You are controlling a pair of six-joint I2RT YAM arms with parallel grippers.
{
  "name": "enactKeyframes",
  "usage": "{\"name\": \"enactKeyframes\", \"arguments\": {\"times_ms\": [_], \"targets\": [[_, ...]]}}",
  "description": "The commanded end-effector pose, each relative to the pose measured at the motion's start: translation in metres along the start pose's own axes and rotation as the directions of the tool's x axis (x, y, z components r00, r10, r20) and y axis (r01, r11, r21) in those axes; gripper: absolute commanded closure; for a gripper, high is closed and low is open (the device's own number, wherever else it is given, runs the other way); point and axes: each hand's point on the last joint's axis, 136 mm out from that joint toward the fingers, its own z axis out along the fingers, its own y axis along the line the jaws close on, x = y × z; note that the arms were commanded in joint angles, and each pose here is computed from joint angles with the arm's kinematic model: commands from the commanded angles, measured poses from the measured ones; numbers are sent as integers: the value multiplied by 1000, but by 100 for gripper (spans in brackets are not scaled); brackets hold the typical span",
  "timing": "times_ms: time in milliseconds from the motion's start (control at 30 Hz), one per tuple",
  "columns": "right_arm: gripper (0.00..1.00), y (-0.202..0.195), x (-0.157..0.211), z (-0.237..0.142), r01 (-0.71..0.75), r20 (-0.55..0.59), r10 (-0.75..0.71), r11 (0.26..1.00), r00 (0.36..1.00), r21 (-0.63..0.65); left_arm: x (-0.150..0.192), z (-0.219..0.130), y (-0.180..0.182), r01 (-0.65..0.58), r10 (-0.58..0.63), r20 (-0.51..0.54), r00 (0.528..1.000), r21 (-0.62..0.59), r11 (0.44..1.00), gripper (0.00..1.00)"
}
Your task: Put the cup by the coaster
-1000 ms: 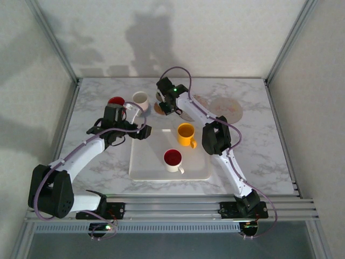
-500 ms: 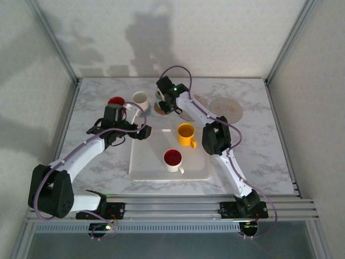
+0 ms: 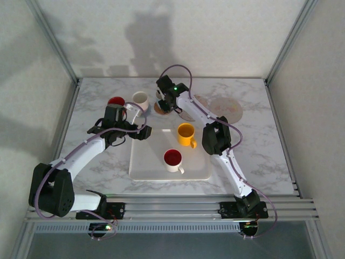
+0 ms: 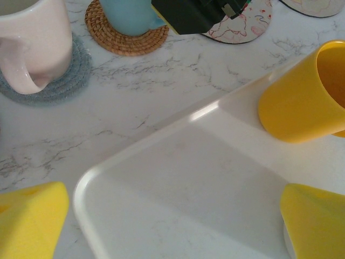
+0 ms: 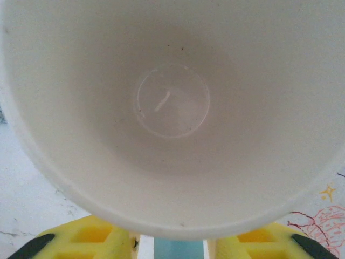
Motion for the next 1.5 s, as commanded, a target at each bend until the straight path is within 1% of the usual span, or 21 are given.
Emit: {"name": "enactKeyframes", "arguments": {"times_ms": [0,133,267,567,800,1000,1233,1367,1400,1467], "targets": [[57,-3,-10,-25,-21,31,22,1000,999,-3,-9,-3,0,8,-8,14,1000,11,1000,0],[48,-2,-12,-37,-24,49,24,1000,999,-14,-13,-9,-4,-2,1,27,1000,21,1000,0],[29,-3,-15,-56,-24,65,25,1000,998,-11,-16,-18,-6,-18,17,37,999,15,1000,0],[1,-2,-16,-108,7,117,-8,1000,993,8,-18,-27,-9,-11,10,62,998,16,1000,0],[1,-2,-13,-156,-8,176,10,1000,984,-15,-34,-48,-18,-36,34,134,990,17,999,0],[1,3,0,-199,-16,226,23,999,974,-35,-40,-68,-24,-57,54,183,982,11,998,0],[1,9,33,-226,-6,251,25,997,968,-75,-42,-98,-42,-101,90,248,965,33,994,0],[1,9,51,-240,-16,281,47,993,958,-113,-40,-114,-52,-125,109,261,959,46,991,0],[1,22,57,-246,5,292,38,990,956,-144,-39,-117,-54,-130,112,262,959,53,990,0],[1,29,68,-251,10,297,46,983,954,-185,-36,-121,-60,-139,116,259,959,73,988,0]]}}
